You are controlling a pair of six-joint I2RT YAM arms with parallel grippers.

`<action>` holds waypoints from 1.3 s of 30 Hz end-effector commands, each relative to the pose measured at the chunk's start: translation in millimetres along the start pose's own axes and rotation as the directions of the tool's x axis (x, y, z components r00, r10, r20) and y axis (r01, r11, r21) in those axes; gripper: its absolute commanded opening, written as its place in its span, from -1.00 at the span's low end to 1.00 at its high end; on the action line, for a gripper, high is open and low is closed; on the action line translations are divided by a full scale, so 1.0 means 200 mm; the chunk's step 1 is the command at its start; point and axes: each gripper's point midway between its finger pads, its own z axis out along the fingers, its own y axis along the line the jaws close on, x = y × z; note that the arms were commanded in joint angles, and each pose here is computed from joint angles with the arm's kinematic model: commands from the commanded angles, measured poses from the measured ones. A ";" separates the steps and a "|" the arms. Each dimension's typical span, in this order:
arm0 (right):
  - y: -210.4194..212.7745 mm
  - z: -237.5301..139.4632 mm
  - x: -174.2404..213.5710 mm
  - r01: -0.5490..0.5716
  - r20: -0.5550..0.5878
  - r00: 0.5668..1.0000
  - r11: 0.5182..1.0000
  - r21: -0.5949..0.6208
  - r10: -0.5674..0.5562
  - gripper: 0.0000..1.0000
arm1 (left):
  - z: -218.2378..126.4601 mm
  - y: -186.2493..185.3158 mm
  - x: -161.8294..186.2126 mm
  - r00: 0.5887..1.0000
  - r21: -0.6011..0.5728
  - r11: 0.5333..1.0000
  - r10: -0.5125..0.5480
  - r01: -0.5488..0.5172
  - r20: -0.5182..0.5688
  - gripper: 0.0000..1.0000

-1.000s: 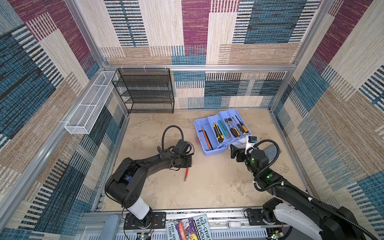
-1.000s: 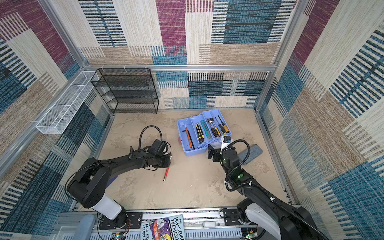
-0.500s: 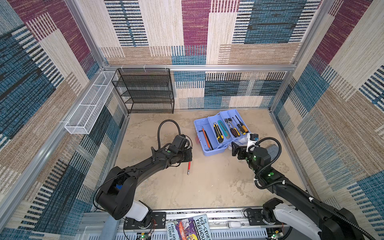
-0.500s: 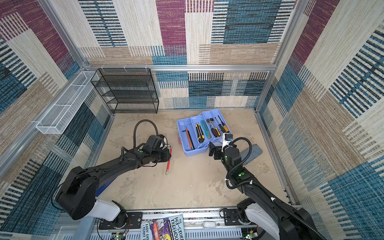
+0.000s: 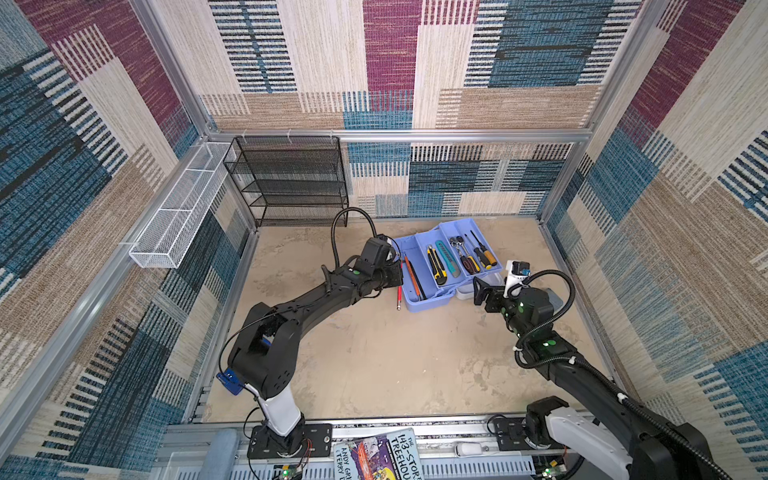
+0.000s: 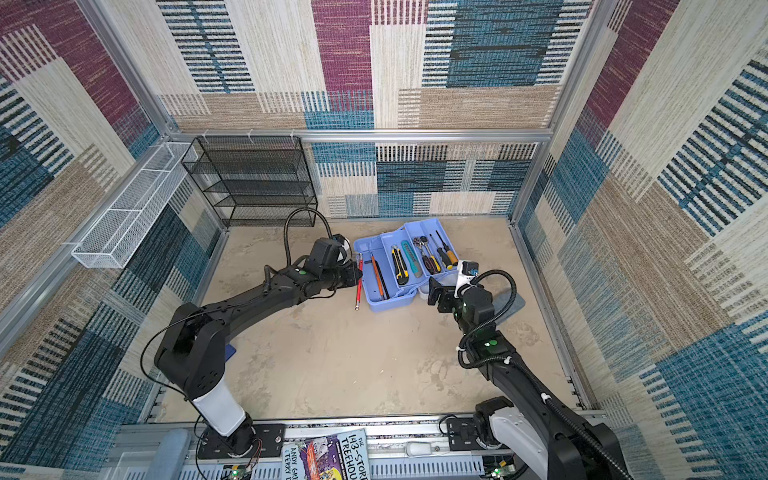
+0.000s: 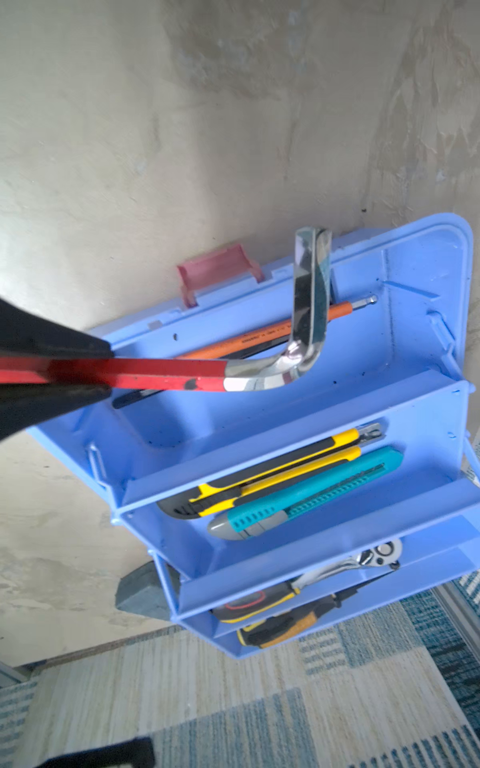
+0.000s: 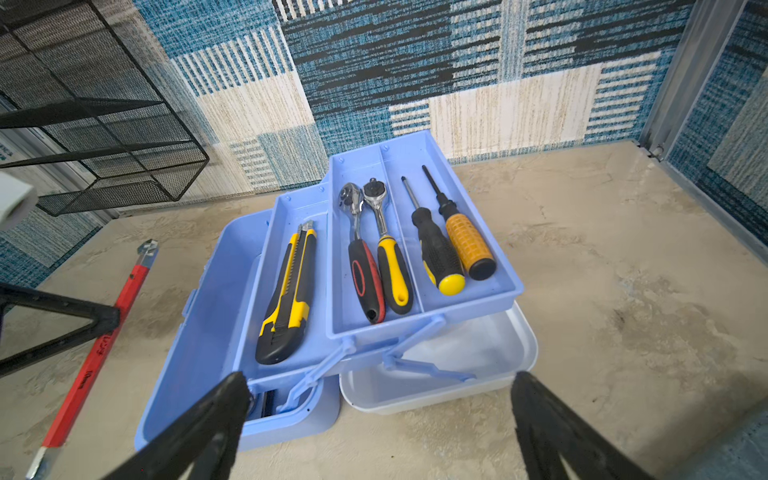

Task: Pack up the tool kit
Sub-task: 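Carry the red hex key into the lower box compartment with left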

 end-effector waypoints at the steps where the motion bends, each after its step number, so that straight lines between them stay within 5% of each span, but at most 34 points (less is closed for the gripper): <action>1: 0.03 0.00 -0.05 -0.025 0.033 0.999 0.999 -0.046 0.027 1.00 | 0.07 -0.08 -0.11 0.995 0.076 0.994 -0.077 0.073 0.055 -1.00; 22: -0.03 0.03 -0.04 -0.021 0.022 1.000 1.000 0.002 0.021 1.00 | 0.41 -0.03 -0.08 0.978 0.035 0.979 -0.200 0.202 -0.061 -1.00; 33: -0.11 0.04 -0.11 -0.043 0.058 0.997 0.999 0.030 0.042 1.00 | 0.42 0.00 -0.03 0.977 0.016 0.981 -0.189 0.192 -0.102 -0.05; 39: -0.18 0.06 -0.18 -0.057 0.090 0.994 0.998 0.038 0.053 1.00 | 0.34 -0.05 -0.07 0.983 0.043 0.985 -0.163 0.167 -0.078 0.08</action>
